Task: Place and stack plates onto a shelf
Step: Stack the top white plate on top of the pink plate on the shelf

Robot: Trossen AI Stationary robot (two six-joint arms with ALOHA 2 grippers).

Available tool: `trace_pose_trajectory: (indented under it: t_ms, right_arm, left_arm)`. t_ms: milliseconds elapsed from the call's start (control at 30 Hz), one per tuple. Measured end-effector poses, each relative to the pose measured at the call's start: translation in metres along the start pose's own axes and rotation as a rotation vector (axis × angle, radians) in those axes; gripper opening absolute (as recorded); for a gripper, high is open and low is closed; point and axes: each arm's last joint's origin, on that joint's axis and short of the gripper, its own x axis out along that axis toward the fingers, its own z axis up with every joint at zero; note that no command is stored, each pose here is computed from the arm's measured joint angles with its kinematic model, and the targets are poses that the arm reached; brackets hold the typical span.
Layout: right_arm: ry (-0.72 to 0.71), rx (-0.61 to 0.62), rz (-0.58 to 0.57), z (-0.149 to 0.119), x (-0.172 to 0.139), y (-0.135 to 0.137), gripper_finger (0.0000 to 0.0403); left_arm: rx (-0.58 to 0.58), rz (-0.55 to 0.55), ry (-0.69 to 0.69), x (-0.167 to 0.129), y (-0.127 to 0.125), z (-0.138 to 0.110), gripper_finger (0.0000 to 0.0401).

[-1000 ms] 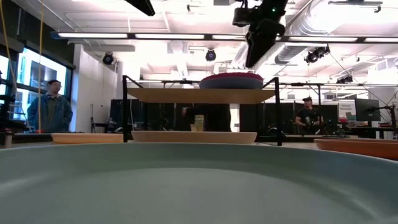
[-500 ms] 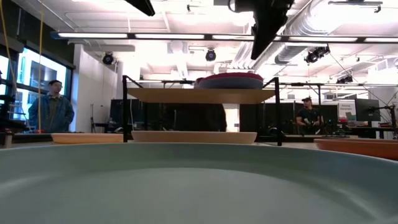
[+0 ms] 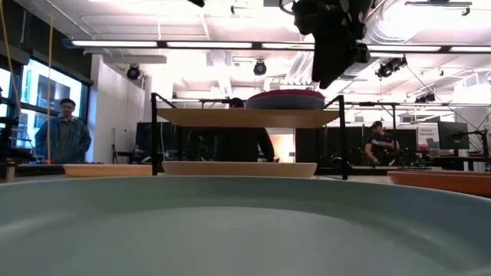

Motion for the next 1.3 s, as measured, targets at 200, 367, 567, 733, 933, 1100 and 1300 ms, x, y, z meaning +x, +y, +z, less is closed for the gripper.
trace_pose_trajectory:
  t_ms: [200,367,567,733,933,1100,1300]
  right_arm:
    - [-0.025,0.112,0.033,-0.008,0.017,0.002,0.0131]
    - [0.0,0.207,0.05,-0.02,0.034,-0.001,0.0131]
    - [-0.001,0.303,0.055,-0.034,0.046,0.0,0.0131]
    - [-0.008,0.382,0.062,-0.043,0.06,-0.003,0.0131]
    - [-0.044,0.393,0.109,-0.045,0.074,-0.001,0.0131]
    - [-0.063,0.408,0.06,-0.046,0.08,-0.003,0.0131]
    - [-0.05,0.401,0.035,-0.047,0.095,0.0,0.0131]
  left_arm:
    - [-0.012,0.008,-0.023,0.0,0.001,0.002,0.0104]
    - [-0.02,0.012,-0.036,0.0,0.001,0.004,0.0104]
    - [-0.021,0.013,-0.038,0.0,0.001,0.004,0.0104]
    - [-0.021,0.012,-0.039,0.0,0.001,0.004,0.0104]
    - [-0.041,0.003,-0.087,0.0,0.002,0.008,0.0104]
    - [-0.061,0.012,-0.14,-0.001,0.004,0.014,0.0104]
    - [-0.048,0.017,-0.192,0.002,0.005,0.02,0.0104]
